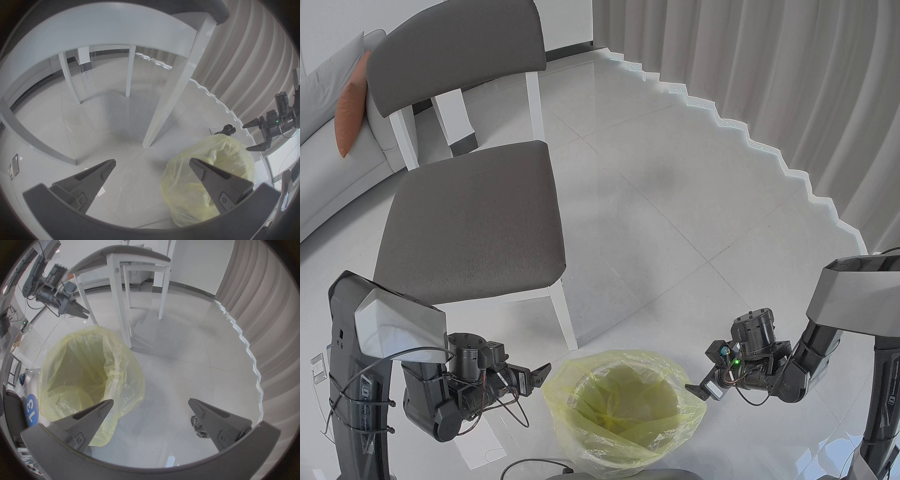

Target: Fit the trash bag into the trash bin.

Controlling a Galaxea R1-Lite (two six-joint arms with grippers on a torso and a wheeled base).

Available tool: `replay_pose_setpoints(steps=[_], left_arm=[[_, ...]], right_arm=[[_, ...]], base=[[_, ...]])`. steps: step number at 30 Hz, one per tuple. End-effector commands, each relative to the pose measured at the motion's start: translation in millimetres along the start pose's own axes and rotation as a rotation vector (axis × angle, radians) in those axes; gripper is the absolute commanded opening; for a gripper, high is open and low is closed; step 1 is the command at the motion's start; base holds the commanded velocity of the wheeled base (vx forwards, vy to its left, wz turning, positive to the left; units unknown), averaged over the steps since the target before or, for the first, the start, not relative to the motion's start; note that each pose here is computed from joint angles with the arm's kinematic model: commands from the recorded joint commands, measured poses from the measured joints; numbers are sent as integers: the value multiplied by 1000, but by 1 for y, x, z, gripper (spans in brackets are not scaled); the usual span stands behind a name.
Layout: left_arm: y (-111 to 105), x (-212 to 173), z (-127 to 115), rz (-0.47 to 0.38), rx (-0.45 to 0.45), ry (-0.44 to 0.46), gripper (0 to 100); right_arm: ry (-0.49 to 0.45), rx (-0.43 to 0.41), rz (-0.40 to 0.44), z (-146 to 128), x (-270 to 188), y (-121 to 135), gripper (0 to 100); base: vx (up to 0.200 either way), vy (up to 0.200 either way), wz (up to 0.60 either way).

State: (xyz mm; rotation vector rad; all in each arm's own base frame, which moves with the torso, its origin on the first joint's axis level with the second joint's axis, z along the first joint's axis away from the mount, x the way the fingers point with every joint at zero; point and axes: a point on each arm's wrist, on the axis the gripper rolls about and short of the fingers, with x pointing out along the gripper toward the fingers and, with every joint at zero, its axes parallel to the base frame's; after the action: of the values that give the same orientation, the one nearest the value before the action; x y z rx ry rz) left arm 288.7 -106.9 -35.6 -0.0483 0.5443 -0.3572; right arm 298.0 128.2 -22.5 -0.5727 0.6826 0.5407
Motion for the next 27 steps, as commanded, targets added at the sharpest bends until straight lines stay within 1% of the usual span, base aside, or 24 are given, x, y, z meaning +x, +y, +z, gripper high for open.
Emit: replay_pose_setpoints(steps=[1, 10, 13, 15, 16, 19, 23, 27], left_arm=[[1, -12, -4, 3, -3, 10, 100], [-2, -25, -11, -6, 8, 17, 100], [-7, -38, -21, -26, 18, 71, 100], [-7, -43, -25, -33, 16, 96, 100], [-8, -50, -30, -38, 15, 132, 100], [-10, -61, -39, -65, 12, 192, 100], [-11, -64, -44, -66, 16, 222, 100], [-10, -53, -49, -54, 28, 226, 100]], right_arm=[[43, -3, 18, 1, 18, -1, 100], [122, -10, 58, 15, 49, -4, 100], [155, -14, 77, 15, 62, -2, 100], [153, -16, 78, 16, 62, -1, 100], [152, -15, 77, 15, 61, -2, 100], [160, -15, 78, 13, 59, -2, 100], [151, -12, 73, 16, 51, -4, 100], [135, -15, 69, 20, 35, -4, 100]], base=[[0, 0, 0], [0, 0, 0], [0, 0, 0], [0, 0, 0], [0, 0, 0], [0, 0, 0], [0, 0, 0], [0, 0, 0]])
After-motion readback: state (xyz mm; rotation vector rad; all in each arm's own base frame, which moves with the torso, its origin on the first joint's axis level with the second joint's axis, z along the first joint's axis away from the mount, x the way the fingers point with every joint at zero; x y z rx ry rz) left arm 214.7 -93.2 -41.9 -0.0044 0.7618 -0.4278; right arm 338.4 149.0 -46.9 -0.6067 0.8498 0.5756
